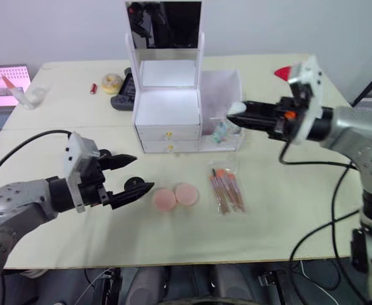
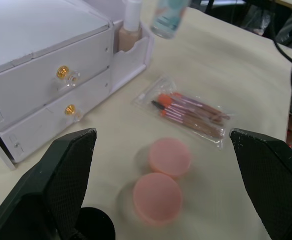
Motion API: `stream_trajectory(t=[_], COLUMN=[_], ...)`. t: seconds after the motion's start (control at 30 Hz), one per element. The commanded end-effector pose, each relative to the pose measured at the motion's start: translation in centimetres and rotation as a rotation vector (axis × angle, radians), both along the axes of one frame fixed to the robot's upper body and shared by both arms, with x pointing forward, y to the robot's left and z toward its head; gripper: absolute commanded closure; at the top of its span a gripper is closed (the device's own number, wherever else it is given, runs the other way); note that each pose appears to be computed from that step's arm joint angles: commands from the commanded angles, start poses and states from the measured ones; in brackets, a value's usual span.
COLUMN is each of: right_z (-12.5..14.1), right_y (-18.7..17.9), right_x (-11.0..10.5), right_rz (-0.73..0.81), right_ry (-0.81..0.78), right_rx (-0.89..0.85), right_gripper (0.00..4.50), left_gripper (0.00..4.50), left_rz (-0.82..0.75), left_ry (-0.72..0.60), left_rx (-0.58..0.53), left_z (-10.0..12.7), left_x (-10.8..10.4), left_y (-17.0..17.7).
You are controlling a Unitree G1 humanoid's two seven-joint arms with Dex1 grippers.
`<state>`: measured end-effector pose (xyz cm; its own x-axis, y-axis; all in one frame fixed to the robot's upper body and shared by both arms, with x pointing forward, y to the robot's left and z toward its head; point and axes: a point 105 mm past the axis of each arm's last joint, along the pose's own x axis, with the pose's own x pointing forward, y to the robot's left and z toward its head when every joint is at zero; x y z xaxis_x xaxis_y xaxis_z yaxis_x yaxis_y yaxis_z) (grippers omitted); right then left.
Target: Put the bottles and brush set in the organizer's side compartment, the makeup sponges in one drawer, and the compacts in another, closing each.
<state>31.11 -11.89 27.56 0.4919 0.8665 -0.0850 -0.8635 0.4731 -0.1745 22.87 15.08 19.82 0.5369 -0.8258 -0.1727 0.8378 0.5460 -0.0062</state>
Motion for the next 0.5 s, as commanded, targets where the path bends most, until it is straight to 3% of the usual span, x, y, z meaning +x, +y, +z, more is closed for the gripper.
stream_trajectory(t=[0.03,0.17,0.5], right_z=[1.5,0.8,-2.1], right_y=[0.4,1.1,1.2], right_x=[2.3,4.4,6.5], right_rz=[-0.088,-0.104,-0.128], right_ry=[-0.062,-0.068,-0.045], right_rx=[-0.009,-0.029,-0.080], right_gripper=[3.80,3.80,3.80], left_gripper=[0.00,0.00,0.00], left_rz=[-0.017,-0.008,-0.004], left_ry=[-0.067,-0.099,-0.121], left_rx=[-0.013,-0.024,-0.023], left_z=[1.3,2.2,3.8], left_x=[-0.1,0.0,-0.6], left_y=[-0.5,-0.8,-1.4])
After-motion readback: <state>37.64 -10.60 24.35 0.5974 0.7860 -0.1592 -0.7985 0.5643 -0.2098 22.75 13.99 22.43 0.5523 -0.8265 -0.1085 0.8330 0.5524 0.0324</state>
